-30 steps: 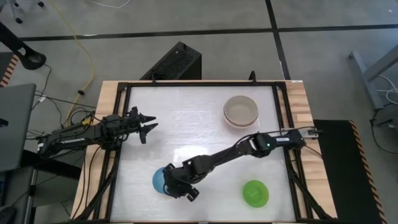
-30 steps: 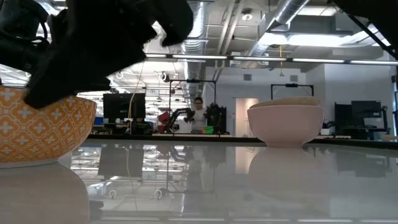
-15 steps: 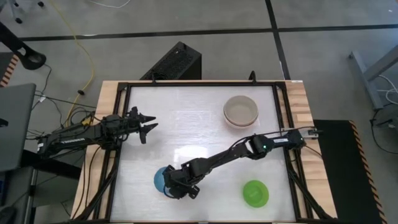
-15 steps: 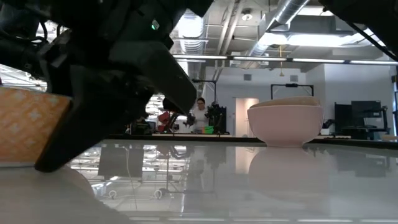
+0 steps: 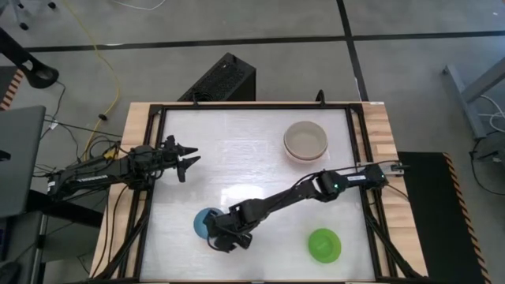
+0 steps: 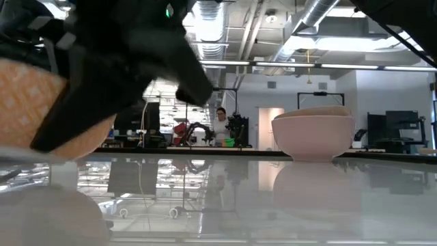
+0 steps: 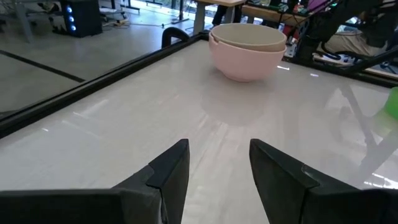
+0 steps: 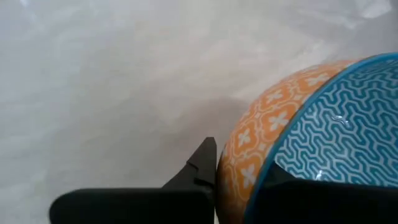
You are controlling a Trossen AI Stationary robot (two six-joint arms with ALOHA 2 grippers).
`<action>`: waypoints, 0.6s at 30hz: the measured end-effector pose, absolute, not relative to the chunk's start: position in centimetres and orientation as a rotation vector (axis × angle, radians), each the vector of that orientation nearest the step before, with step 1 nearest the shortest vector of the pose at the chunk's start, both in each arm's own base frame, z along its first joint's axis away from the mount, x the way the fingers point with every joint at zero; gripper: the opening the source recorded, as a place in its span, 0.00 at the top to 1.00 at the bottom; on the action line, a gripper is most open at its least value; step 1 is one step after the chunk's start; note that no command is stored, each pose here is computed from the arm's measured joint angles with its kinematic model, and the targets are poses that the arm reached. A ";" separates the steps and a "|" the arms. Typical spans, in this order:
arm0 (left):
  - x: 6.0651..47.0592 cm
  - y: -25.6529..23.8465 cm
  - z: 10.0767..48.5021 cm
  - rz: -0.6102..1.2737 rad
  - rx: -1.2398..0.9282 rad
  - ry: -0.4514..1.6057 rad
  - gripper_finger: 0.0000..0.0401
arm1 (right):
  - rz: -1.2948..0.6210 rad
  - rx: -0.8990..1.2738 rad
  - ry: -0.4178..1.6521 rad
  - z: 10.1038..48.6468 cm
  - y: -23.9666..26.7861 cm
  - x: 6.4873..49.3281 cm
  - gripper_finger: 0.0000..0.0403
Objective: Nest bowls inside each other
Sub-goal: Stack the blue bowl on top of the gray bowl
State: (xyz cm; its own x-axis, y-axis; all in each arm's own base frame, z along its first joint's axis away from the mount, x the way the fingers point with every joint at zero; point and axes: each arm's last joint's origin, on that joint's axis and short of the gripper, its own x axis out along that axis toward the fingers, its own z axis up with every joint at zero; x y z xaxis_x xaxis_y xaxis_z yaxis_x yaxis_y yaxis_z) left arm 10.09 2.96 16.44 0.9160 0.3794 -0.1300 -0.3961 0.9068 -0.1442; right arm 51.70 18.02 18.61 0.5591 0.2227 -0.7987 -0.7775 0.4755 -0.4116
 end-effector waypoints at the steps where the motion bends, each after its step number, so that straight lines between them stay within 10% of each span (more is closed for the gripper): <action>1: 10.1 3.0 16.4 0.401 -0.170 0.100 0.61 | 0.686 -0.844 0.749 19.0 18.0 51.7 0.90; 18: 10.1 3.0 16.3 0.414 -0.171 0.117 0.61 | 0.203 -0.542 1.356 29.4 9.9 42.8 0.90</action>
State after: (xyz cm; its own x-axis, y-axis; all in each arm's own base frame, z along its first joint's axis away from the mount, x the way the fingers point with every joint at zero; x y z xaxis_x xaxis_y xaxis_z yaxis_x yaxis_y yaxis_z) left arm 10.06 2.98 16.27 0.9092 0.3894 -0.1477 -0.4090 0.9016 -0.1409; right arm 42.76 9.87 29.44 0.2184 -0.1679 -0.9613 -0.4427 0.8608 -0.2509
